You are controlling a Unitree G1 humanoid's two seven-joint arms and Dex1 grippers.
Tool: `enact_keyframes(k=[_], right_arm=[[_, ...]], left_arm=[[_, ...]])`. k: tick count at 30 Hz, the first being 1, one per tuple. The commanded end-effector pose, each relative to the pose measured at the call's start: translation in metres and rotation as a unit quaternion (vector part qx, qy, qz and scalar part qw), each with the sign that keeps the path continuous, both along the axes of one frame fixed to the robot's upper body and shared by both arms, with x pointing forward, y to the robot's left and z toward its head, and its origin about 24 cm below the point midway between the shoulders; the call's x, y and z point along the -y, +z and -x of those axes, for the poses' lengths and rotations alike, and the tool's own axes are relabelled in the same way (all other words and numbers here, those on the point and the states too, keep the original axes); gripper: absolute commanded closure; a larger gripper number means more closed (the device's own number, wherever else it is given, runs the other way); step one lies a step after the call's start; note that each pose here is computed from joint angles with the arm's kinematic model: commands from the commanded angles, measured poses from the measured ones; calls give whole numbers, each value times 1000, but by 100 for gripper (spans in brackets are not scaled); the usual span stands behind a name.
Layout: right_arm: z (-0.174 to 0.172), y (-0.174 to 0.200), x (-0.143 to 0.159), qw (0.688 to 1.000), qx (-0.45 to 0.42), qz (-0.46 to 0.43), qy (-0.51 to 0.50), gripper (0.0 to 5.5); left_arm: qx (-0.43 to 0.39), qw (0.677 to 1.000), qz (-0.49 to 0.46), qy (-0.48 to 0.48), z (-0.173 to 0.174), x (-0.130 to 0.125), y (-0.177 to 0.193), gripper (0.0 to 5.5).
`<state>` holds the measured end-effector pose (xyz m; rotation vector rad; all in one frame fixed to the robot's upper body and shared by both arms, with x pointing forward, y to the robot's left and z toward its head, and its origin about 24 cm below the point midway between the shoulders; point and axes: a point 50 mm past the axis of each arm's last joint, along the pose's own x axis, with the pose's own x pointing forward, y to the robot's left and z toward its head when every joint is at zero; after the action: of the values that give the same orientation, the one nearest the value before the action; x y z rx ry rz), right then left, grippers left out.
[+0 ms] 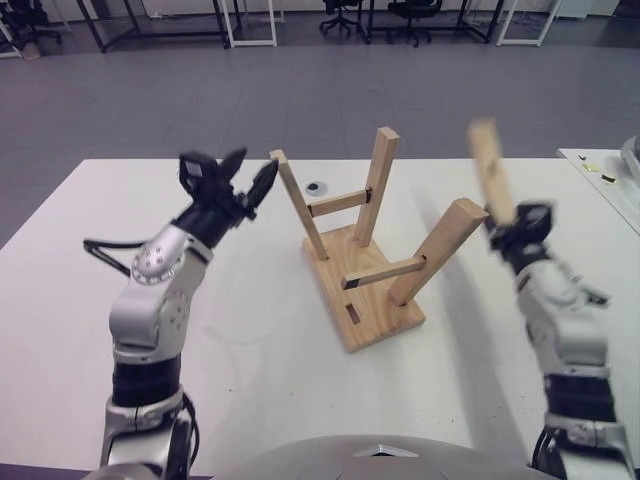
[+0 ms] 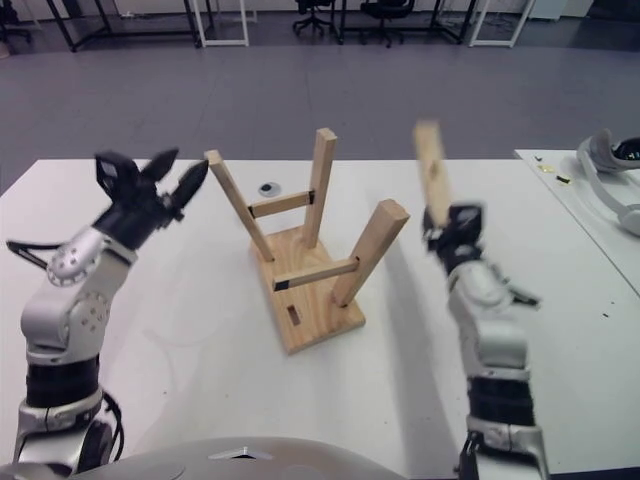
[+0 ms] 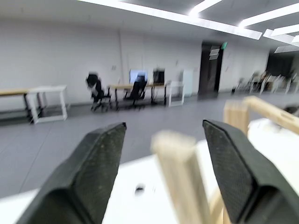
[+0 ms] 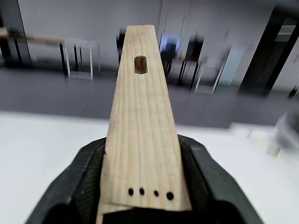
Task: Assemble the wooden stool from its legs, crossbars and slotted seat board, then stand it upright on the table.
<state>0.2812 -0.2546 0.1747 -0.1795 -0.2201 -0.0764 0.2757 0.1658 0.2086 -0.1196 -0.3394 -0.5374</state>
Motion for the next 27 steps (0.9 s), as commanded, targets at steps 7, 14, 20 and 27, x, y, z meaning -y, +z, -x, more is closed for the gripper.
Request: enact_keyframes(k=[7,14,20,27], right_arm=[[36,95,-119,905,144,106,385,343],[42,94,-124,900,133,113,399,343],[44,93,-120,889,127,142,417,343],[45,83,-117,874,88,171,446,305]], left_arm=[[-18,903,325,-280,-26,54,131,247],[-44,899,343,-268,-19,40,117,357],[-63,903,336,-260,-17,37,103,438],[-62,892,352,-276,-11,36,106,443]])
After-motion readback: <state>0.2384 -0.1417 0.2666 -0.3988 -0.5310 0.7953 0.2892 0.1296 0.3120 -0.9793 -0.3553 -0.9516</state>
